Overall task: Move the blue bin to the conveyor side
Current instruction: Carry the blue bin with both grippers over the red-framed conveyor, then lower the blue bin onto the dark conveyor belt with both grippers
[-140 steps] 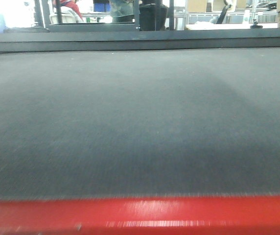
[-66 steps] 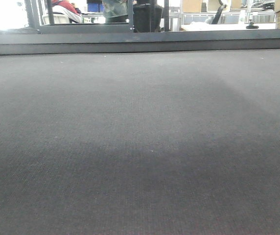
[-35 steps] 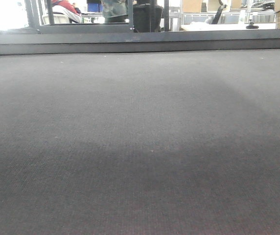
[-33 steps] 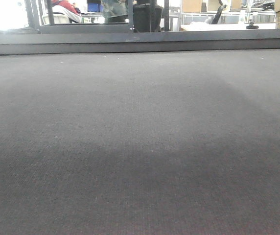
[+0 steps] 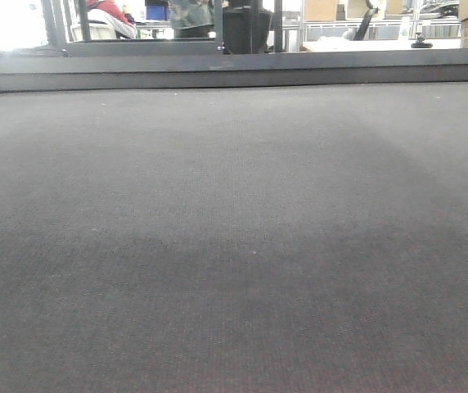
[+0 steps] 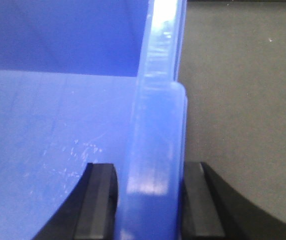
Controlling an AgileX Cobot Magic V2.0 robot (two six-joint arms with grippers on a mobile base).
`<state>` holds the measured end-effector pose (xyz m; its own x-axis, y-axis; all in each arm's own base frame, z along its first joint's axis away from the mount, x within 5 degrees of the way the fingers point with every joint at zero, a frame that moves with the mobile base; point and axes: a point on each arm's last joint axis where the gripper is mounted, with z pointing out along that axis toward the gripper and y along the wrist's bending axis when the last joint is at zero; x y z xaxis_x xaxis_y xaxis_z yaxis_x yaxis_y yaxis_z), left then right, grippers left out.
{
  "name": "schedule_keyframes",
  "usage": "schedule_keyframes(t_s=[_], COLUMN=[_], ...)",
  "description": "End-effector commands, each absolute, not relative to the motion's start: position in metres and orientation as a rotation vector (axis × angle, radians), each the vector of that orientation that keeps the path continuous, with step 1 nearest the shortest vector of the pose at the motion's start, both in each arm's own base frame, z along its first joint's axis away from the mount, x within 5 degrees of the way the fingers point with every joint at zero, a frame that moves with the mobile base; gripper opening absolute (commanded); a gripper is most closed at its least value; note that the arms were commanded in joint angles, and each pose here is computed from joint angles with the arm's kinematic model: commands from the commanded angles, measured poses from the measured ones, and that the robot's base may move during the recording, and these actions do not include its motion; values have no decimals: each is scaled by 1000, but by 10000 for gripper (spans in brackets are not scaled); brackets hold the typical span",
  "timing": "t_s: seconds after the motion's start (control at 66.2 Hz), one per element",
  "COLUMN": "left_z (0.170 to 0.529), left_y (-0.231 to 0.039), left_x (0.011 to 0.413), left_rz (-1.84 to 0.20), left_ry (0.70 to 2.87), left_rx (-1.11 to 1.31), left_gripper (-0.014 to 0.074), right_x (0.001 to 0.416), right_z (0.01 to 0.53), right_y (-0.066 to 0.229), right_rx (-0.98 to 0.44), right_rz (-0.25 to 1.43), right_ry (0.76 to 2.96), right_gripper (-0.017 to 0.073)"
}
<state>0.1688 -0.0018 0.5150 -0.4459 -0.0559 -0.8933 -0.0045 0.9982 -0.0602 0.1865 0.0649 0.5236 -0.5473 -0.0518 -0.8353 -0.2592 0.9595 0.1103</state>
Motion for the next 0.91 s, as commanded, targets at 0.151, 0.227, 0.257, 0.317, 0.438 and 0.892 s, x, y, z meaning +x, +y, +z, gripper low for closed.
schedule_keyframes(t_s=[0.151, 0.227, 0.257, 0.317, 0.438, 0.892], left_z=[525, 516, 513, 504, 487, 408], left_y=[0, -1, -1, -1, 0, 0], left_x=[182, 199, 205, 220, 247, 335], left_rz=[-27, -42, -44, -42, -32, -28], left_ry=[1916, 1963, 1981, 2024, 2098, 2367], left_rx=[-32, -33, -34, -33, -33, -39], left_gripper=[-22, -22, -22, -22, -22, -22], right_x=[187, 196, 202, 214, 245, 354], right_z=[540, 537, 534, 528, 509, 400], right_y=[61, 64, 66, 71, 81, 119], right_rx=[-217, -218, -220, -224, -234, -280], right_rz=[236, 235, 234, 229, 214, 142], right_ry=[1995, 1999, 2008, 2035, 2109, 2442], right_gripper=[-79, -79, -79, -79, -79, -79])
